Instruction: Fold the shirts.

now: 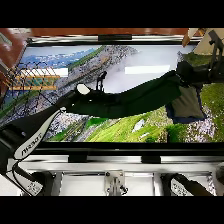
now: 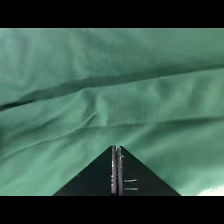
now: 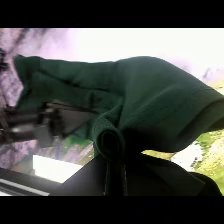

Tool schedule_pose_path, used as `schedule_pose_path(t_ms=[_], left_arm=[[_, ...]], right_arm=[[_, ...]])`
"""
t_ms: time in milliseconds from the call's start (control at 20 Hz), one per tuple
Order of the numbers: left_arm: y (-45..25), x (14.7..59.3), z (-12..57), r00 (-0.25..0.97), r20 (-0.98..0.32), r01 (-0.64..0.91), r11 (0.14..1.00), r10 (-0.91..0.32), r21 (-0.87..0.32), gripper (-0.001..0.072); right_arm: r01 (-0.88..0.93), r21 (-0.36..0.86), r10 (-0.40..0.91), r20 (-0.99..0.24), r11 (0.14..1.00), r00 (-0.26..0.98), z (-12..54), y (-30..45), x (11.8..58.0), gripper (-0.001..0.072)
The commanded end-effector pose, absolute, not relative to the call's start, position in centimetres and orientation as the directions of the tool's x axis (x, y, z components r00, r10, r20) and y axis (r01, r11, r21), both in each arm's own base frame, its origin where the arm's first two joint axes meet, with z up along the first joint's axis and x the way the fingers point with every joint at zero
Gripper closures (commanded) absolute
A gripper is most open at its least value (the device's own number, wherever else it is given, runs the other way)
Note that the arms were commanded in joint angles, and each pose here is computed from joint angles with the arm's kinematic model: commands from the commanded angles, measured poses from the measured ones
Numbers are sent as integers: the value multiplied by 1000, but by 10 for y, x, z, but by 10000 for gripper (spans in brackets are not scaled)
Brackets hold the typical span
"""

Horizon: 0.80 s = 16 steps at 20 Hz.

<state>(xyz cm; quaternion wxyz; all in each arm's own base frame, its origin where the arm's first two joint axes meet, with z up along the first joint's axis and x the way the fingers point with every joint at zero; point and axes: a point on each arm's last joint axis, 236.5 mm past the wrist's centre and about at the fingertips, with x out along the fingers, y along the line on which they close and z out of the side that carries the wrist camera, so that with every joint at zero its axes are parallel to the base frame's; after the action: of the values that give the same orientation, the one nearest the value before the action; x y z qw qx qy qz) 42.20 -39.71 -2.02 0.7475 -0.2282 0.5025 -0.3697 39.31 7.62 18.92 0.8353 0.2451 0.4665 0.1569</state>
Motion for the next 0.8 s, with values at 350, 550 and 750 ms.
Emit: schedule_pose_path(t_ms=[350, 550, 750], left_arm=[[-458, 411, -26, 255, -467, 202, 519, -847, -831, 675], [-407, 436, 29, 313, -478, 396, 570, -821, -720, 677], [-298, 483, 147, 564, -401, 488, 683, -722, -543, 676]], right_arm=[[-88, 591, 531, -636, 802, 561, 231, 91, 366, 622], [-44, 501, 432, -695, 864, 575, 207, 66, 385, 622], [-134, 587, 542, -605, 799, 583, 207, 117, 419, 622]])
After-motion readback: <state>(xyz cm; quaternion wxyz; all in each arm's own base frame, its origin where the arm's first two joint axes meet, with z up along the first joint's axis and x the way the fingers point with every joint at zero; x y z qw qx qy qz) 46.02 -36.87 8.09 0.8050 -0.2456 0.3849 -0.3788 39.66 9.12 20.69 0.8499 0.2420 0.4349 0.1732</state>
